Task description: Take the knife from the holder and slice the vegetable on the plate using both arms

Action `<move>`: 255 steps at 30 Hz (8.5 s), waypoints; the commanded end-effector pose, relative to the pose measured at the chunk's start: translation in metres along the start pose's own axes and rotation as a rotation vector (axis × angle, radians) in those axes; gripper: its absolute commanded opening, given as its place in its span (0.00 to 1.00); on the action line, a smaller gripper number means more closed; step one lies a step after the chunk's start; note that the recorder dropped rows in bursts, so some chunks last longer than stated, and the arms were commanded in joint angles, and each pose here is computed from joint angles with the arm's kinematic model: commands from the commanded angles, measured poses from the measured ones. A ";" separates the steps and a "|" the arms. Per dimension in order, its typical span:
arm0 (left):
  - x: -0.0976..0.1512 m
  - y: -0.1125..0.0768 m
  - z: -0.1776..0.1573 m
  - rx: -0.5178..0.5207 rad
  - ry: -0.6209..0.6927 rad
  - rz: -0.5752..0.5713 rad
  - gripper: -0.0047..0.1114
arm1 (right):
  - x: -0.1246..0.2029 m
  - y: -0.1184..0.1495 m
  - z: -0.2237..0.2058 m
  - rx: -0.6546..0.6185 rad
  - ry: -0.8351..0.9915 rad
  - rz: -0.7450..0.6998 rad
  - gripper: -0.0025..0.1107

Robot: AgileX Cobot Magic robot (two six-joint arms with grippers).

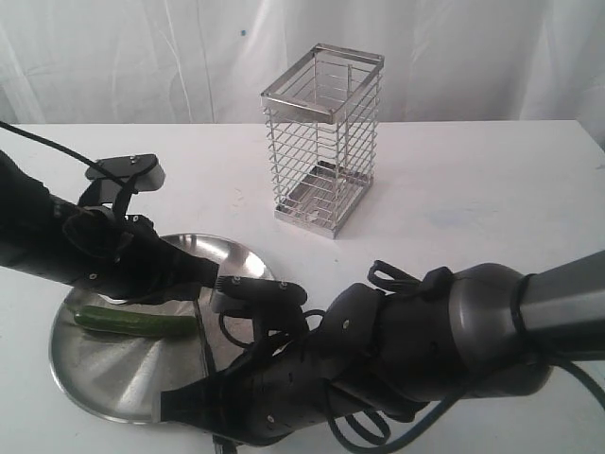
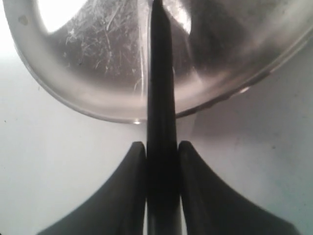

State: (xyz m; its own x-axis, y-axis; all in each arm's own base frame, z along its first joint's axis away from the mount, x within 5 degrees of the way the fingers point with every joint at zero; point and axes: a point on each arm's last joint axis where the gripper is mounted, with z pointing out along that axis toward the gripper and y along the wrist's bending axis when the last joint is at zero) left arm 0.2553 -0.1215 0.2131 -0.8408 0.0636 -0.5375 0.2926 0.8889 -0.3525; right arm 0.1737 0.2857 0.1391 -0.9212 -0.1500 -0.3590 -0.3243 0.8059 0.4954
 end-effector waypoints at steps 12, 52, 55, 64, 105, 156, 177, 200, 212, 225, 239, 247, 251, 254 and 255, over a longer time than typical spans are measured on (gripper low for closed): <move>-0.002 0.001 0.000 -0.014 -0.027 0.023 0.04 | 0.004 0.004 -0.002 -0.017 0.024 -0.005 0.02; -0.032 0.039 0.039 -0.039 0.005 -0.053 0.04 | 0.007 0.005 -0.002 -0.030 0.052 -0.010 0.02; -0.037 0.041 0.018 -0.047 -0.021 -0.001 0.04 | 0.007 0.005 -0.002 -0.030 0.052 -0.010 0.02; -0.032 0.049 -0.015 -0.015 0.063 0.035 0.04 | 0.012 0.003 -0.003 -0.016 0.111 -0.060 0.02; -0.003 0.029 -0.009 0.119 0.281 0.653 0.53 | -0.018 0.017 -0.043 0.127 0.232 -0.193 0.02; -0.007 0.056 0.044 -0.080 0.408 0.628 0.37 | -0.045 -0.001 -0.083 0.202 0.235 -0.424 0.02; -0.022 0.049 0.022 -0.131 0.308 0.652 0.52 | -0.049 0.001 -0.056 0.175 0.321 -0.424 0.02; -0.028 0.046 0.016 -0.152 0.263 0.619 0.52 | -0.052 0.001 -0.024 0.150 0.343 -0.385 0.02; -0.028 0.046 0.016 -0.155 0.261 0.596 0.52 | -0.056 0.000 -0.020 0.146 0.299 -0.405 0.02; -0.028 0.047 0.016 -0.157 0.257 0.596 0.52 | -0.058 0.001 -0.011 0.148 0.320 -0.402 0.02; -0.038 0.043 0.019 -0.169 0.123 0.376 0.15 | -0.058 0.000 -0.006 0.150 0.357 -0.400 0.02; -0.038 0.043 0.020 -0.168 0.114 0.364 0.04 | -0.062 0.004 -0.007 0.146 0.350 -0.405 0.02; -0.039 0.042 0.025 -0.166 0.102 0.356 0.04 | -0.062 0.004 -0.007 0.145 0.345 -0.405 0.02; -0.039 0.034 0.028 -0.159 0.086 0.381 0.04 | -0.063 0.004 -0.007 0.145 0.332 -0.408 0.02; -0.039 0.031 0.029 -0.156 0.081 0.394 0.04 | -0.063 0.004 -0.007 0.144 0.327 -0.408 0.02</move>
State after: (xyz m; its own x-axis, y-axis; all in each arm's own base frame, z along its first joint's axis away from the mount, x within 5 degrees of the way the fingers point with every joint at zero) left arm 0.3119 -0.0995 0.1982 -0.7256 0.4432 -0.5265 0.5211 0.8535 0.0003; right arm 0.2272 0.2933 0.1669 -0.7566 -0.6226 -0.1998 -0.6538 0.7159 0.2449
